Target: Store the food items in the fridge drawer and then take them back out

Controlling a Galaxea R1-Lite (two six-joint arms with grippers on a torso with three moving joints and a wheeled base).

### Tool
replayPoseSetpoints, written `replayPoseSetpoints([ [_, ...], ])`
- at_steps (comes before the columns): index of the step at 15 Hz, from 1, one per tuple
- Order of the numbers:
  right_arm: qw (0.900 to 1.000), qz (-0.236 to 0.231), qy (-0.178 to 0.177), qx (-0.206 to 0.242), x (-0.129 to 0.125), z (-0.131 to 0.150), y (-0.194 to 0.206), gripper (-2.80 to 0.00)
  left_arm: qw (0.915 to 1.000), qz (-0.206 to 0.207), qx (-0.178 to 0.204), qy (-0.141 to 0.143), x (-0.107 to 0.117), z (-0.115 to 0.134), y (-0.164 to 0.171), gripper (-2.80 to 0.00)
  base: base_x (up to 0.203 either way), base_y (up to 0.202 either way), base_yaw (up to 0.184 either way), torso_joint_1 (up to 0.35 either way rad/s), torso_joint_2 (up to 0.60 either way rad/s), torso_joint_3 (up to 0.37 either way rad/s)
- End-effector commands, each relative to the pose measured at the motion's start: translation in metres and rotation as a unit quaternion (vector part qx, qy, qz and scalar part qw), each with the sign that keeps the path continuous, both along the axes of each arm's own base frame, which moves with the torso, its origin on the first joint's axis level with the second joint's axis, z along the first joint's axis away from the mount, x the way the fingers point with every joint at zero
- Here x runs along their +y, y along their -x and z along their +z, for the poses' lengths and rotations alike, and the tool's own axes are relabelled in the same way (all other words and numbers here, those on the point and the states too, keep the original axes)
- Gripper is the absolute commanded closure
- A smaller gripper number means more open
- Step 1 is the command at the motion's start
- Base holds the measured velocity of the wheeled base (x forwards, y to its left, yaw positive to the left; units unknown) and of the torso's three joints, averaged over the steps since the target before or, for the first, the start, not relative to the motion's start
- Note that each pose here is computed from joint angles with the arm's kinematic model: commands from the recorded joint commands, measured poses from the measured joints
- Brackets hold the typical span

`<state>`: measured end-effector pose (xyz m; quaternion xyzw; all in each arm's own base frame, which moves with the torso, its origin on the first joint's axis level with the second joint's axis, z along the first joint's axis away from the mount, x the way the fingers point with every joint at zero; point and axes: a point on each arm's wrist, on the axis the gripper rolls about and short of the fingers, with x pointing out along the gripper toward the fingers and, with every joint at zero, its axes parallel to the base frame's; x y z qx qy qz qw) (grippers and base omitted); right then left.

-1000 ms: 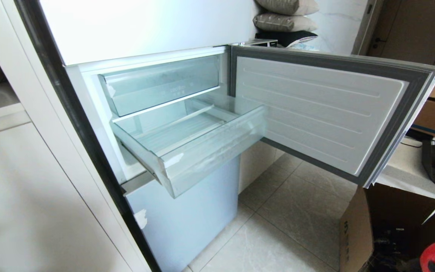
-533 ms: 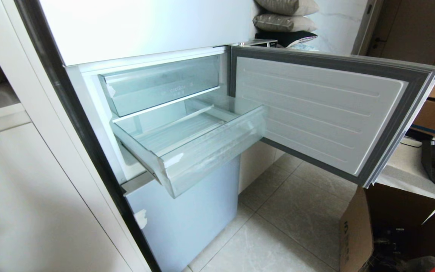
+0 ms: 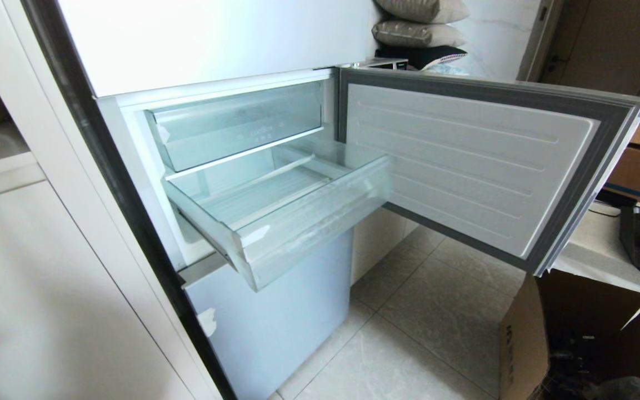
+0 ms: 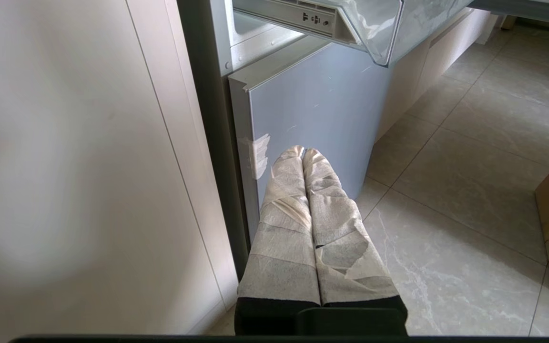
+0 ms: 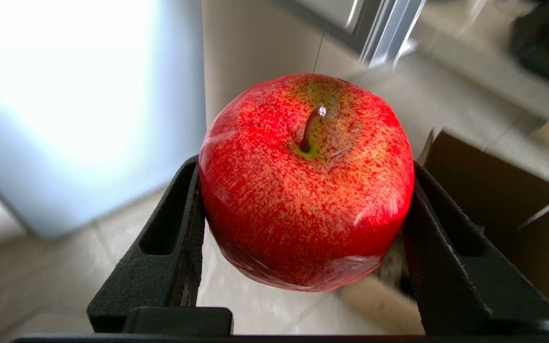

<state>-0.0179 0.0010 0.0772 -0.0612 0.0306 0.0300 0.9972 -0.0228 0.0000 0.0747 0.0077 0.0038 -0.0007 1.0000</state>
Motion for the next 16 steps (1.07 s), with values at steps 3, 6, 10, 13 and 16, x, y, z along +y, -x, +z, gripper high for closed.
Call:
replayPoseSetpoints([
  [3, 1.0, -0.004, -0.004, -0.028, -0.0001, -0.0025, 0.0049, 0.0, 1.0, 0.0, 0.001, 0.0, 0.0, 0.0, -0.0001, 0.0, 0.0, 0.0, 0.0, 0.0, 0.0, 0.0],
  [6, 1.0, -0.007, -0.01, -0.028, -0.0002, -0.0025, 0.0049, 0.0, 1.0, 0.0, 0.001, 0.0, 0.0, 0.0, -0.0001, 0.0, 0.0, 0.0, 0.0, 0.0, 0.0, 0.0],
  [10, 1.0, -0.007, -0.009, -0.028, -0.0002, -0.0025, 0.0049, 0.0, 1.0, 0.0, 0.001, 0.0, 0.0, 0.0, -0.0001, 0.0, 0.0, 0.0, 0.0, 0.0, 0.0, 0.0],
  [13, 1.0, -0.007, -0.011, -0.027, -0.0002, -0.0029, 0.0048, 0.0, 1.0, 0.0, 0.001, 0.0, 0.0, 0.0, -0.0001, 0.0, -0.002, -0.004, 0.079, 0.0, 0.0, 0.002],
  [16, 0.999, -0.008, -0.013, -0.028, -0.0003, -0.0024, 0.0049, 0.0, 1.0, 0.0, 0.001, 0.0, 0.0, 0.0, -0.0001, 0.0, 0.0, -0.009, 0.173, 0.002, 0.01, 0.005],
])
